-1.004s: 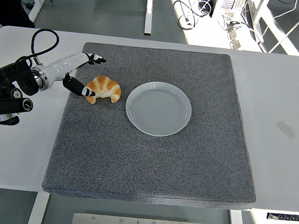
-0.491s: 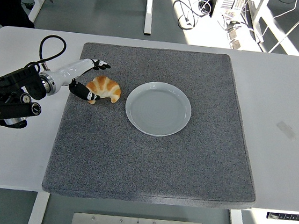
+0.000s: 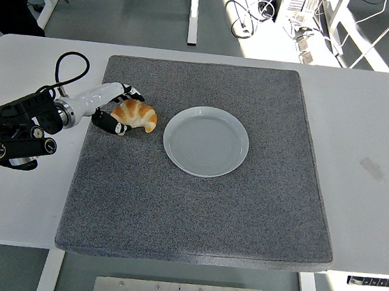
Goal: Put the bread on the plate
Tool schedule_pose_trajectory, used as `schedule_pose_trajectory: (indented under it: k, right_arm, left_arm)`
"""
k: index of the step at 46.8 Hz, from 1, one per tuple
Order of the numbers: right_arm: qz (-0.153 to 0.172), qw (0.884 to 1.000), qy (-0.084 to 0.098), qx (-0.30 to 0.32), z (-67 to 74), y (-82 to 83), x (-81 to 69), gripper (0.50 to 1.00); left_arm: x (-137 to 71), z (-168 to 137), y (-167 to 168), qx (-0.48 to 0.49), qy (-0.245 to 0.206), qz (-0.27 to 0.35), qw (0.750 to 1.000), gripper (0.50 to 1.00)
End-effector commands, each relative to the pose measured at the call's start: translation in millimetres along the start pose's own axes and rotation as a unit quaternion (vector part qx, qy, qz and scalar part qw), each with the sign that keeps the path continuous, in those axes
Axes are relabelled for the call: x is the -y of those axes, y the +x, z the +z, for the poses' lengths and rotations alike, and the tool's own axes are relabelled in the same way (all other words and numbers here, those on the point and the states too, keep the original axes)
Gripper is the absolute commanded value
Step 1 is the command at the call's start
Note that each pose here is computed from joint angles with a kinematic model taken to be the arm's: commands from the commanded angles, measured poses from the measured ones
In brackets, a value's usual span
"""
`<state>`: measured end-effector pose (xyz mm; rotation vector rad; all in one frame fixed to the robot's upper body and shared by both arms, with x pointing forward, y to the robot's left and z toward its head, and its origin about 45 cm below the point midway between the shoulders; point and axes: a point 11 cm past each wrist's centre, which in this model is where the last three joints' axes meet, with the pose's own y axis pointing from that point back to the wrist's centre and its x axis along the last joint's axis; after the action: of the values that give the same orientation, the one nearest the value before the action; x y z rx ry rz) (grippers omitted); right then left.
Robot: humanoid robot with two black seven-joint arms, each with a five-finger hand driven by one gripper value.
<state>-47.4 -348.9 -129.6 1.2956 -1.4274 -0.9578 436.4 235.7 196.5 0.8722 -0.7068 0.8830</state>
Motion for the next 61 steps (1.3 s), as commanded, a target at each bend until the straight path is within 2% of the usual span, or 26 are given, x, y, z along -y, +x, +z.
schedule_pose_trajectory:
  k: [1, 13, 15, 19, 28, 34, 39, 46, 52, 61]
  right_arm:
    - [0.000, 1.000, 0.000, 0.000, 0.3, 0.0, -0.1, 1.000]
    - [0.000, 1.000, 0.000, 0.000, 0.3, 0.0, -0.1, 1.000]
    - [0.000, 1.000, 0.000, 0.000, 0.3, 0.0, -0.1, 1.000]
    - [0.000, 1.000, 0.000, 0.000, -0.6, 0.0, 0.2, 1.000]
    - [0.000, 1.000, 0.000, 0.000, 0.3, 0.0, -0.1, 1.000]
    - [0.000, 1.000, 0.001, 0.000, -0.7, 0.0, 0.2, 1.000]
    - [0.000, 1.000, 0.000, 0.000, -0.6, 0.0, 0.2, 1.000]
    - [0.000, 1.000, 0.000, 0.000, -0.6, 0.0, 0.2, 1.000]
    - [0.000, 1.000, 0.000, 0.000, 0.3, 0.0, -0.1, 1.000]
    - [0.000, 1.000, 0.000, 0.000, 0.3, 0.0, -0.1, 1.000]
  left_arm:
    - [0.3, -1.3, 1.3, 0.001, 0.002, 0.002, 1.000, 0.708]
    - [0.7, -0.1, 3.8, 0.000, 0.000, 0.004, 1.000, 0.611]
    - [0.4, -0.2, 4.3, 0.000, -0.002, 0.005, 1.000, 0.578]
    - [0.2, -0.6, 4.8, 0.000, -0.002, 0.005, 1.000, 0.558]
    - [-0.1, -1.1, 3.8, 0.000, -0.002, 0.004, 1.000, 0.555]
    - [-0.1, -1.2, 2.6, 0.000, -0.002, 0.003, 1.000, 0.584]
    - [0.0, -0.8, 3.2, 0.000, -0.002, 0.004, 1.000, 0.584]
    - [0.1, -0.9, 3.6, 0.001, -0.003, 0.004, 1.000, 0.560]
    - [0.2, -0.3, 2.8, 0.002, -0.005, 0.003, 1.000, 0.500]
    - [0.2, -0.3, 2.8, 0.002, -0.005, 0.003, 1.000, 0.500]
